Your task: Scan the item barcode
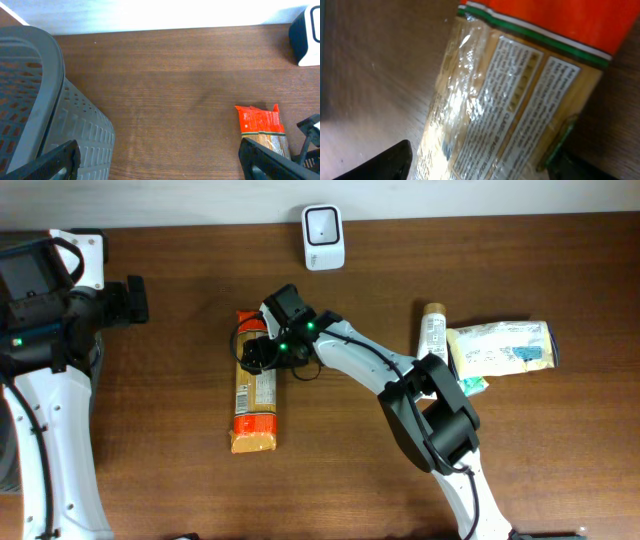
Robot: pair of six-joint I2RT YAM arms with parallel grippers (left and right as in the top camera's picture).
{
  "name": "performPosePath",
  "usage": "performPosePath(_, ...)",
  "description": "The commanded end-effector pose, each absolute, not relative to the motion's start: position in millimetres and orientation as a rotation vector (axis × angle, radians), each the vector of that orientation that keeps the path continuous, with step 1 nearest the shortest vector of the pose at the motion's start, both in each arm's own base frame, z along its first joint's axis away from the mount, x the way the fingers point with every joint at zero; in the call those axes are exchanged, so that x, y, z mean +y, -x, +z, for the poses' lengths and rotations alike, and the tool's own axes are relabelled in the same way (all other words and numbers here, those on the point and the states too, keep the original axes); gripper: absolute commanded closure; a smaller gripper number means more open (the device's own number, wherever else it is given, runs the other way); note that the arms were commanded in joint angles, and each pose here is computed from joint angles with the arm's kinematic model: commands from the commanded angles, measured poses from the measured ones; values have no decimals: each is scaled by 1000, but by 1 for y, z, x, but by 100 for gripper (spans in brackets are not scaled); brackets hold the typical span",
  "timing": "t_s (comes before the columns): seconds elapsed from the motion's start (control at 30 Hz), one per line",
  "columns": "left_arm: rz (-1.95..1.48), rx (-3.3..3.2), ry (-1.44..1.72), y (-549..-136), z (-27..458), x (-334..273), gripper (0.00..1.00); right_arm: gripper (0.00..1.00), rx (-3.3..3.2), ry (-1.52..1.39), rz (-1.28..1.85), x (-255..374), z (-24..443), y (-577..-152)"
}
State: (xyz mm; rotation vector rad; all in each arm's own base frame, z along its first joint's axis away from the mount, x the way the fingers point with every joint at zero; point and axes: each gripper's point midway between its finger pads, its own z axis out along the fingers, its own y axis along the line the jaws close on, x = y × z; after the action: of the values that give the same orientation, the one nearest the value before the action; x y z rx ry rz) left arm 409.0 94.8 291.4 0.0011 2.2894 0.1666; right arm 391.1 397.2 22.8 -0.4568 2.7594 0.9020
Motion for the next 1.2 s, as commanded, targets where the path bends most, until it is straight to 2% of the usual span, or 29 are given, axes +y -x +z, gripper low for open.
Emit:
performPosePath(0.0,171,2282,-16,-409,294,96,1,46,2890,430,831,396,-34,-370)
performPosePath(0.03,171,2282,-16,-409,294,96,1,61,2908,394,830,396,-36,-369)
performPosePath(0.13,171,2282,-16,-409,294,96,1,96,2930,383,843,394,-36,-366)
performPosePath(0.2,171,2282,-16,-409,294,96,1,96,2932,360,836,384,-19,-371)
performPosePath(0.3,171,2282,-16,-409,294,96,1,96,2858,416,654,357,41,-390)
performPosePath(0.43,171,2282,-16,-409,294,96,1,96,2874,542,107,297,94,-386)
performPosePath(0.53,171,2282,-16,-409,294,96,1,96,2884,546,-220,263,90,-381)
performPosePath(0.7,171,2282,-16,-409,294,96,1,96,2895,582,-363,278,48,-369)
performPosePath(0.8,171,2282,-16,-409,294,96,1,79,2927,732,-219,313,33,-346)
performPosePath(0.83,171,2282,-16,-409,294,96,1,70,2930,759,-157,326,32,-339)
performPosePath(0.9,171,2282,-16,-409,294,96,1,61,2953,803,-69,336,31,-330)
performPosePath(0.93,171,2282,-16,-409,294,96,1,52,2966,805,-55,335,31,-330)
performPosePath(1.0,171,2282,-16,-409,294,96,1,48,2980,802,-72,322,31,-337)
performPosePath(1.17,171,2282,-16,-409,294,96,1,47,2967,866,-147,291,30,-358)
